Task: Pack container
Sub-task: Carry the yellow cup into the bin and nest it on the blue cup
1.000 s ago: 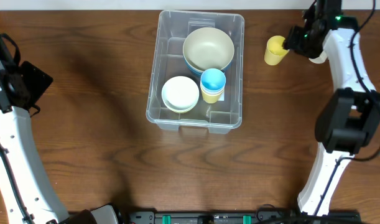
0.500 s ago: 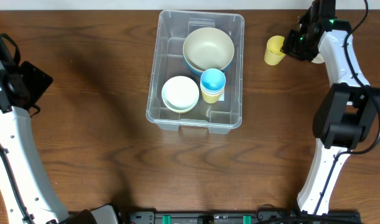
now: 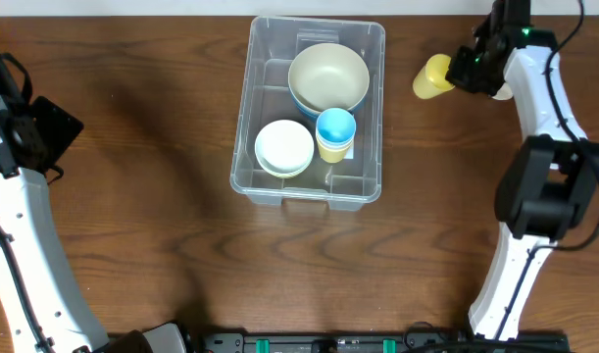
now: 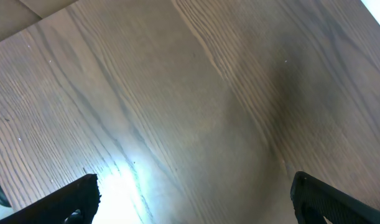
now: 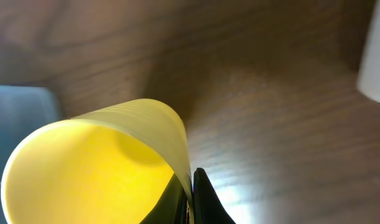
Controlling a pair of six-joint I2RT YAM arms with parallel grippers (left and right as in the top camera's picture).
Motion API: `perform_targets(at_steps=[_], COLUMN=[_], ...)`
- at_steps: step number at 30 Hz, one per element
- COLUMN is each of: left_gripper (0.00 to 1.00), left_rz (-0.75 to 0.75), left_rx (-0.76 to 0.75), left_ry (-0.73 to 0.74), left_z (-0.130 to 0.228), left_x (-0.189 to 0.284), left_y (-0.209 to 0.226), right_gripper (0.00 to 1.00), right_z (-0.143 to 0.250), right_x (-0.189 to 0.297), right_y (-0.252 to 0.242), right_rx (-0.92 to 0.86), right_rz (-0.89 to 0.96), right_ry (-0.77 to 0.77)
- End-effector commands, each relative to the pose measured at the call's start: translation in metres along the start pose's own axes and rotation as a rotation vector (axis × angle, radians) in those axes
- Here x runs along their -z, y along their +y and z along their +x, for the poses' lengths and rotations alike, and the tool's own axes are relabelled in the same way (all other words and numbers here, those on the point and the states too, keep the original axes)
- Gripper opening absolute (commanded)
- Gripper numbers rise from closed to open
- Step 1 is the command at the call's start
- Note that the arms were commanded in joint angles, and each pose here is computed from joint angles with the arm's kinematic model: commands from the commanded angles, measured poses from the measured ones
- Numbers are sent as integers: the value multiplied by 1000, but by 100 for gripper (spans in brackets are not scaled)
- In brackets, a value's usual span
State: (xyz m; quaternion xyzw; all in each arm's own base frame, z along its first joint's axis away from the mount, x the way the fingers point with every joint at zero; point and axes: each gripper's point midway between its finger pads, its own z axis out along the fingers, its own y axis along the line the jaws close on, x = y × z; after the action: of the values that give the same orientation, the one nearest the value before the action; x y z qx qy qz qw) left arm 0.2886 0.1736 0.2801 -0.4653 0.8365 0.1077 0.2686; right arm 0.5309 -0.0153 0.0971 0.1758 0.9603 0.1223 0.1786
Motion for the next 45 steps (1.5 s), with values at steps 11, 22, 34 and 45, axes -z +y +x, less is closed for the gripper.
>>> perform_targets(at_steps=[11,22,34,45], left_gripper=[98,98,98,98], left_rz=[-8,-8,-8,-8], left_rx=[-6,-6,-6,-6], left_ry=[-15,-15,-15,-15], left_z=[-4,-4,-4,-4], left_x=[3,3,3,3], left_y=[2,2,3,3], right_gripper=[1,1,7,73], right_z=[104,154,152,113], right_x=[169,131,100,101], right_y=[163,188,182,173], right_rx=[528,622,620,551], right_rz=[-170,-153,-94,-60], right_ry=[-57,101,132,17])
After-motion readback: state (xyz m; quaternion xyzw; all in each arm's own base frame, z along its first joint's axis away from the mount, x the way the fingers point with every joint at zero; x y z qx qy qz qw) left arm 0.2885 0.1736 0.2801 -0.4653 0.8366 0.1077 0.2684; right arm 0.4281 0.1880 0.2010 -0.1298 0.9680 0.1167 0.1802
